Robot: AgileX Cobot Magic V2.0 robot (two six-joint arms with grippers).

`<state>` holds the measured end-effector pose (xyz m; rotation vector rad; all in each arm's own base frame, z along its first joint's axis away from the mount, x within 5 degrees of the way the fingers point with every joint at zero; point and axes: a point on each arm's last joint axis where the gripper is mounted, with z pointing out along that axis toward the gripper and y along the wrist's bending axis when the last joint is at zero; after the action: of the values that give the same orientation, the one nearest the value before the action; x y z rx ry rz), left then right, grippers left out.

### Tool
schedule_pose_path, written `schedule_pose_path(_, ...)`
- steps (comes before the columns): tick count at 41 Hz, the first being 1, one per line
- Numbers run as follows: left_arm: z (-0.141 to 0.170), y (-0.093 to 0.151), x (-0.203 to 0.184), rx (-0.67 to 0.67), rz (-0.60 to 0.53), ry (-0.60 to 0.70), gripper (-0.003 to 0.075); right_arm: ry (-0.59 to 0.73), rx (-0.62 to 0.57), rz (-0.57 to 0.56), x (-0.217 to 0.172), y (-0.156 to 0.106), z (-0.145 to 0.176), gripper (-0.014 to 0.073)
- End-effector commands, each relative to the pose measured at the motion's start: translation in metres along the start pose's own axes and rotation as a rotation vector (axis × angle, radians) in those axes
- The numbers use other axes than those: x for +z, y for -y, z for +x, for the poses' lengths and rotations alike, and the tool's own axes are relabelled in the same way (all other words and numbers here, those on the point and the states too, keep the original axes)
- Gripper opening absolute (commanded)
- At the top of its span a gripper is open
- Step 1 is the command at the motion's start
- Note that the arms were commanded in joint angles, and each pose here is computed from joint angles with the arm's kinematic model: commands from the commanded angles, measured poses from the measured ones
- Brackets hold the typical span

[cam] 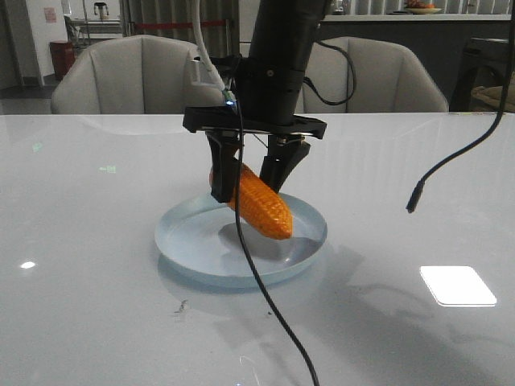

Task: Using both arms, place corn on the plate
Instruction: 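Lift the corn with the right gripper and carry it over the plate, then lower the corn onto the plate, open the right gripper, lift away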

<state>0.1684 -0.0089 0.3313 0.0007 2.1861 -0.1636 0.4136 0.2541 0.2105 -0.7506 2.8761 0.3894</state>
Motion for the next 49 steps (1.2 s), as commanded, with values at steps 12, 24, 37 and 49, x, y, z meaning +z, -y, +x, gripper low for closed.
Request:
schedule_pose_path(12, -0.0129, 0.0011, -0.0059, -0.018, 0.004, 0.09, 0.0452, 0.037, -0.042, -0.021, -0.0414, -0.0094, 0.0014, 0.0414)
schedule_pose_path(24, -0.0129, 0.0011, -0.0059, -0.018, 0.004, 0.09, 0.0452, 0.014, -0.042, -0.023, -0.0414, -0.0095, 0.0035, 0.0451)
schedule_pose_path(37, -0.0125, 0.0011, -0.0059, -0.018, 0.005, 0.085, 0.0452, 0.021, -0.043, -0.02, -0.0414, -0.0092, 0.0028, 0.0515)
schedule_pose_path(49, -0.0125, 0.0011, -0.0059, -0.018, 0.005, 0.085, 0.0452, 0.017, -0.043, -0.02, -0.0414, -0.0092, 0.0032, 0.0533)
